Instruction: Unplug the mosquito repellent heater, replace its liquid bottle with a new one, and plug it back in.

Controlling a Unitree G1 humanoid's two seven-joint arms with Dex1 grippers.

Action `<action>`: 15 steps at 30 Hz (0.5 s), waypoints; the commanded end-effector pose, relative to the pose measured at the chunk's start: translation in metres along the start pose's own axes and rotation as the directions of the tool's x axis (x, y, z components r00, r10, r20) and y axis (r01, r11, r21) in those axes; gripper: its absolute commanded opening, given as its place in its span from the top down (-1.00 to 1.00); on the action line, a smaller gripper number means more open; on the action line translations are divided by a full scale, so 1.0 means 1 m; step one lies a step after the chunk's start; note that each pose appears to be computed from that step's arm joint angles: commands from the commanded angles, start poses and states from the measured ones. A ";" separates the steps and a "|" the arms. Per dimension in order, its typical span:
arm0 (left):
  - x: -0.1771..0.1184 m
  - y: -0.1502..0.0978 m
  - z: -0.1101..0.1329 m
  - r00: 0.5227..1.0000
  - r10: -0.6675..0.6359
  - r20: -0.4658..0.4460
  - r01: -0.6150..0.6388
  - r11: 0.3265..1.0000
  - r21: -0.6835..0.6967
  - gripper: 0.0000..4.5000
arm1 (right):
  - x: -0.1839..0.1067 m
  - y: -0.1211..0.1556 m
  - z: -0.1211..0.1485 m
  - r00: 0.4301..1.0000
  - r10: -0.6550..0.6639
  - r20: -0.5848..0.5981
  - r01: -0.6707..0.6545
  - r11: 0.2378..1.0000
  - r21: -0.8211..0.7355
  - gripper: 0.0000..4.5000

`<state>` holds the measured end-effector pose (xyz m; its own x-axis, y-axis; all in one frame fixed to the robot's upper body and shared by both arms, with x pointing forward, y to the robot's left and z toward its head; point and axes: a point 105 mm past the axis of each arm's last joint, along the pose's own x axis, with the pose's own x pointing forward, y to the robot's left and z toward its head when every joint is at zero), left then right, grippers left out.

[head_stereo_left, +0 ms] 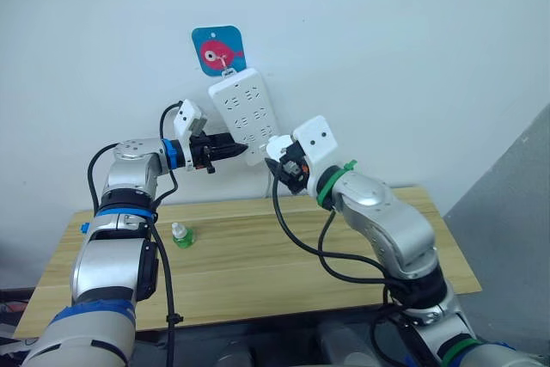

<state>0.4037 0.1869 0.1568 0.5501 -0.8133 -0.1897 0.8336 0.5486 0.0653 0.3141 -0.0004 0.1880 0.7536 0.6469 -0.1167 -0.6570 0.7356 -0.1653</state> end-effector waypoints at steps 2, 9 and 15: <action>-0.016 0.013 0.012 0.995 0.092 0.032 -0.094 0.993 0.066 0.41 | -0.016 -0.008 0.019 0.997 0.008 0.073 -0.010 0.999 0.033 -0.37; -0.052 0.001 -0.009 0.996 0.081 -0.022 -0.080 0.994 0.073 -0.41 | -0.023 -0.028 0.015 0.993 -0.076 0.085 0.060 0.983 0.176 -0.37; -0.082 -0.018 0.006 0.974 0.203 0.100 -0.217 0.964 0.155 -1.00 | -0.030 -0.038 0.014 0.987 -0.122 0.106 0.092 0.964 0.251 -0.37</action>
<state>0.3468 0.2424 0.1420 0.6854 -0.7051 -0.1819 0.7282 0.6614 0.1797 0.3206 -0.0418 0.1958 0.8208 0.5677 -0.0629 -0.5633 0.8228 0.0751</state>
